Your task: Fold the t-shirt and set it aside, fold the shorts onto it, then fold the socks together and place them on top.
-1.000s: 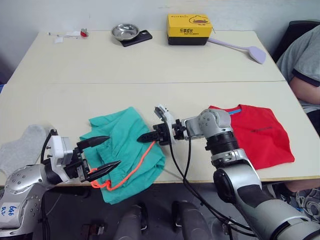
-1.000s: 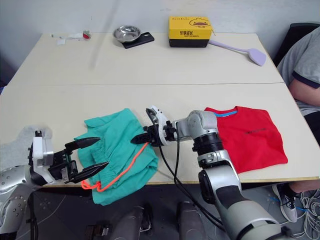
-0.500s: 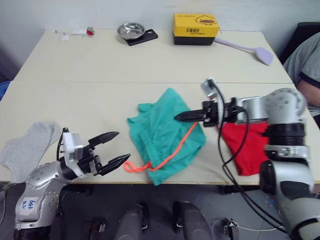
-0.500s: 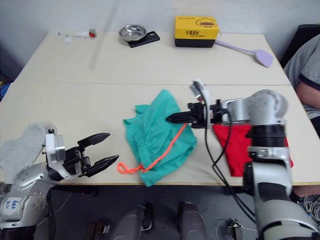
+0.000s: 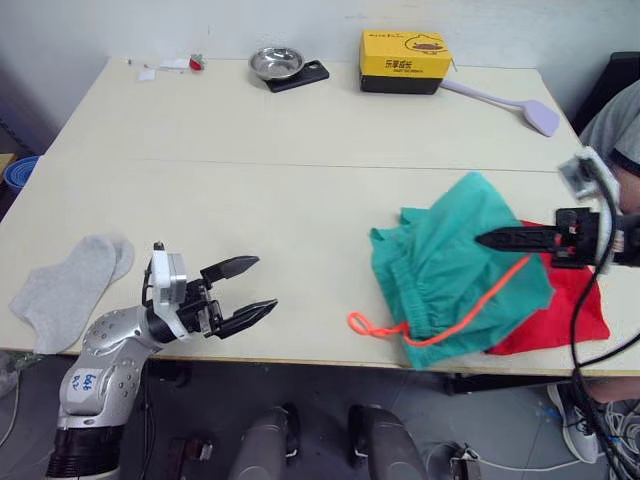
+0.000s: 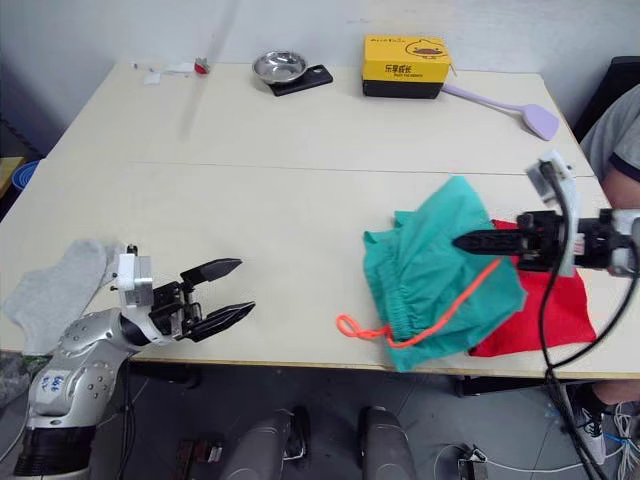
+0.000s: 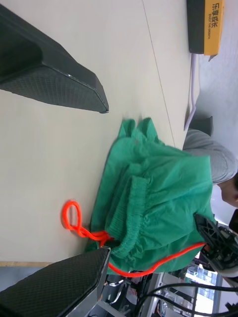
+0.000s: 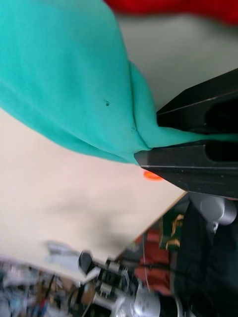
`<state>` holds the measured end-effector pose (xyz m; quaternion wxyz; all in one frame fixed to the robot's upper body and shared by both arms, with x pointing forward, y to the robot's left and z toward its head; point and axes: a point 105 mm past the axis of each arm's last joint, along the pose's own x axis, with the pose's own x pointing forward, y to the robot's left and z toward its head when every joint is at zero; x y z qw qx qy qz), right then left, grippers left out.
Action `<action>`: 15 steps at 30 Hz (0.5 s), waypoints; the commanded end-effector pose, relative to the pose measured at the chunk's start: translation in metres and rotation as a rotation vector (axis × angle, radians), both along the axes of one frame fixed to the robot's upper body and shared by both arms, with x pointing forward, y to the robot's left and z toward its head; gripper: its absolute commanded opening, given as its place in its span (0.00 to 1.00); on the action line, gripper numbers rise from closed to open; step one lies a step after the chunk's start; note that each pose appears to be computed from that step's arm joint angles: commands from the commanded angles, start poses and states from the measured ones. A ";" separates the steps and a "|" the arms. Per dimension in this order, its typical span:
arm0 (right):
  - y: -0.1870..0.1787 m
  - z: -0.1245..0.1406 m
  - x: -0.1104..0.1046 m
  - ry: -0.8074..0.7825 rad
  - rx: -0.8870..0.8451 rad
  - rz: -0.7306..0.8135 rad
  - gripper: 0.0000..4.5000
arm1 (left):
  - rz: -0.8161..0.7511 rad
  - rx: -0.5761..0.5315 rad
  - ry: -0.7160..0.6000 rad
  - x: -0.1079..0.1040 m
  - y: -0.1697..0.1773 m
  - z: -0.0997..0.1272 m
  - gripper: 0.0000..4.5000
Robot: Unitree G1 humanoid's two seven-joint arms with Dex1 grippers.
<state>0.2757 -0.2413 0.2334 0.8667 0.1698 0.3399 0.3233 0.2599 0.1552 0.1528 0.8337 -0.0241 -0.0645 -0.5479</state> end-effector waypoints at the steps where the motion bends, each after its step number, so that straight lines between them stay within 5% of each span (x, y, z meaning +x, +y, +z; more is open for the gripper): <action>1: -0.033 0.022 -0.010 -0.060 -0.059 -0.103 0.01 | -0.040 0.018 -0.016 0.004 -0.001 0.006 1.00; 9: -0.104 0.022 -0.005 -0.103 -0.095 -0.328 0.01 | -0.077 0.027 -0.011 0.009 -0.002 0.009 1.00; 15: -0.125 -0.025 0.015 -0.076 -0.093 -0.412 0.01 | -0.078 0.033 -0.012 0.011 -0.002 0.010 1.00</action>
